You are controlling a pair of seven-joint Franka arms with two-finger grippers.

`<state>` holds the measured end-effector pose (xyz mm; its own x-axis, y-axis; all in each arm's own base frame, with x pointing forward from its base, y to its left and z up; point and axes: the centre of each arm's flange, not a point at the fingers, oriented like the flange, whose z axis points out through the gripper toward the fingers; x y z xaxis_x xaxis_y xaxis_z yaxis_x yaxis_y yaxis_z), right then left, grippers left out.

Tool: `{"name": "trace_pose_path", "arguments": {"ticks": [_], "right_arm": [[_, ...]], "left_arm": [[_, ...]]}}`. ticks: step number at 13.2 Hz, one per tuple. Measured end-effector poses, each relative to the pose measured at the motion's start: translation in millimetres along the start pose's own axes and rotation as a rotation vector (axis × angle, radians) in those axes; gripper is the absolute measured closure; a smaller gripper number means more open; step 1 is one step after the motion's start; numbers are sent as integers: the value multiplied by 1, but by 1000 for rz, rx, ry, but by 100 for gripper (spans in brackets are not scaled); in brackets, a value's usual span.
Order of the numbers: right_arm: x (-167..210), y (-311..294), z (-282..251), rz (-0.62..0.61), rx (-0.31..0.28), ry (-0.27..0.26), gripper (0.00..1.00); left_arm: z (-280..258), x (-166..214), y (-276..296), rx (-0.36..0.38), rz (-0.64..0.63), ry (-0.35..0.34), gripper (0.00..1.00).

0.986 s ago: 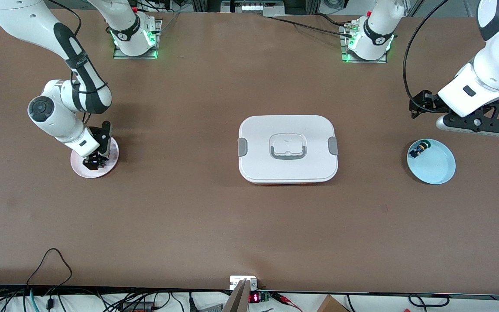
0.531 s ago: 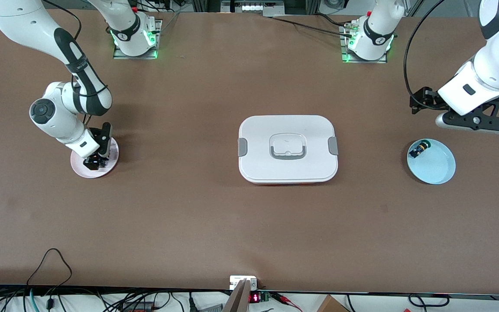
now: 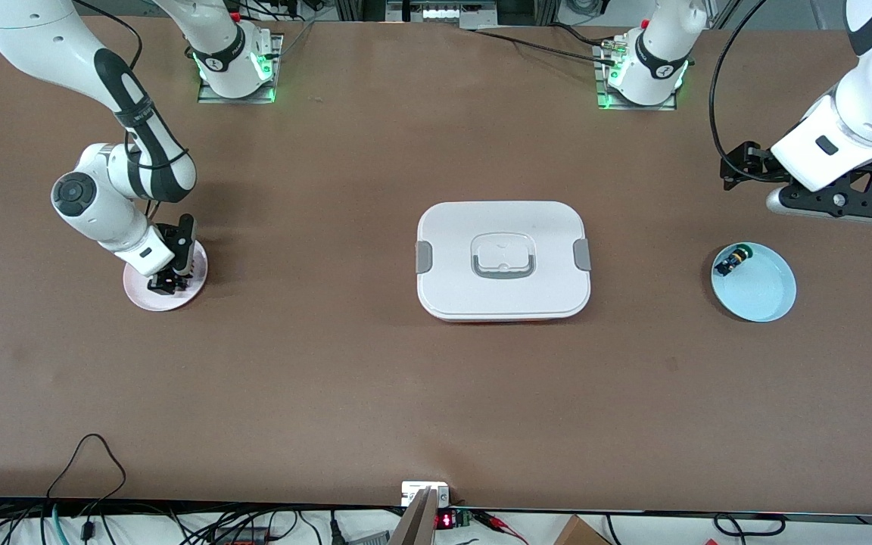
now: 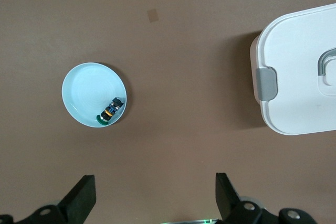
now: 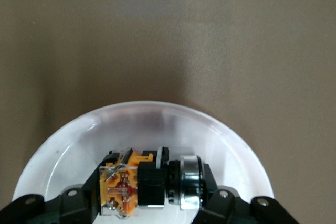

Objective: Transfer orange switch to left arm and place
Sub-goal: 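Lift the orange switch with the right gripper and carry it over the box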

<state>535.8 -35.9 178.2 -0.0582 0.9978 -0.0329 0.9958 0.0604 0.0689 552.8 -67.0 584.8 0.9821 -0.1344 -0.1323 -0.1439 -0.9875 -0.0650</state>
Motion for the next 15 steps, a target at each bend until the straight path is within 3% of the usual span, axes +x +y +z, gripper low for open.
{"name": "trace_pose_path", "arguments": {"ticks": [3, 4, 7, 10, 12, 15], "right_arm": [[19, 10, -20, -27, 6, 17, 28], [35, 16, -34, -17, 15, 46, 28], [95, 35, -81, 51, 58, 208, 28], [150, 46, -109, 102, 65, 366, 28], [196, 48, -124, 150, 76, 500, 28], [268, 34, -132, 247, 157, 704, 28]], "left_arm": [[0, 0, 0, 0, 0, 0, 0], [0, 0, 0, 0, 0, 0, 0], [0, 0, 0, 0, 0, 0, 0], [3, 2, 1, -9, 1, -6, 0], [5, 3, 7, -76, 2, -10, 0], [13, 10, -2, -189, -28, -23, 0]]}}
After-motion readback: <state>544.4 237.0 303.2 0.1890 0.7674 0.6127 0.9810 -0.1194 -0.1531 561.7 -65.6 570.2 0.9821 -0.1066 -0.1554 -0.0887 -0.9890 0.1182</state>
